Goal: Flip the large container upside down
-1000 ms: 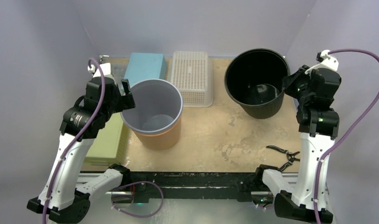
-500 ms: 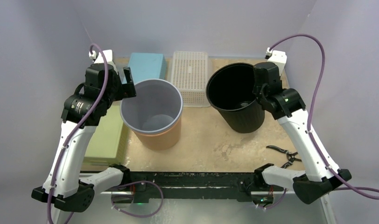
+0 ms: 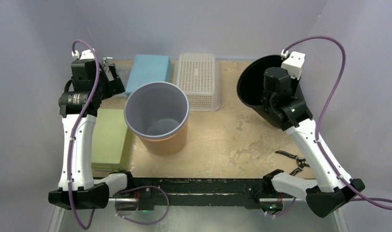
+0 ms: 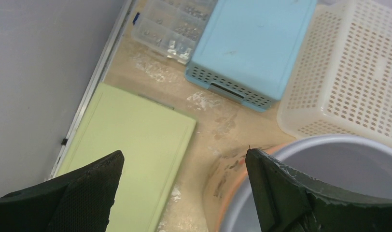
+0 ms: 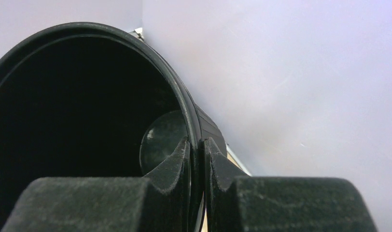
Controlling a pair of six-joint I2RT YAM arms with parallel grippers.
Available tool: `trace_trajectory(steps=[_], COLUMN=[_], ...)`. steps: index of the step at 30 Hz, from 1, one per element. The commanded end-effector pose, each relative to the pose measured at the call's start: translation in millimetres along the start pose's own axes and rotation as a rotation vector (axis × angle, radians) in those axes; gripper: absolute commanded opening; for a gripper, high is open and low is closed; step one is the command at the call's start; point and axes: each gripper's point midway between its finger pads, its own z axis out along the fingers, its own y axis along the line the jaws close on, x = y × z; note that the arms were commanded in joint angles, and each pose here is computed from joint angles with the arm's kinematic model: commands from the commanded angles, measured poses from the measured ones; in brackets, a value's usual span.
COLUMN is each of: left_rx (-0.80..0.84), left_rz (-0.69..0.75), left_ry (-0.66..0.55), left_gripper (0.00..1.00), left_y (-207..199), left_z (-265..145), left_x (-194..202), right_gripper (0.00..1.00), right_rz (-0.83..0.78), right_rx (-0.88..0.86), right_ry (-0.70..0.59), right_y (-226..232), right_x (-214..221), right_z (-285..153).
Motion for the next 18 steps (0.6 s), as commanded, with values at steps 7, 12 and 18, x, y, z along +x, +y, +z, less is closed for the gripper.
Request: trace_trajectory(steps=[7, 12, 18], left_rx=[-0.115, -0.202, -0.25], left_rz=[-0.109, -0.142, -0.165], left_ry=[-0.053, -0.123, -0.177], left_gripper=[0.97, 0.97, 0.97], left_y=[39, 59, 73], left_z=[25, 23, 16], left_x=[17, 20, 36], right_gripper=[0.0, 0.0, 0.0], right_rz=[-0.088, -0.132, -0.178], right_rx=[0.034, -0.136, -0.332], right_ry=[0.003, 0.055, 0.174], right_y=[34, 67, 101], right_x=[66, 97, 146], right_z=[-3, -19, -39])
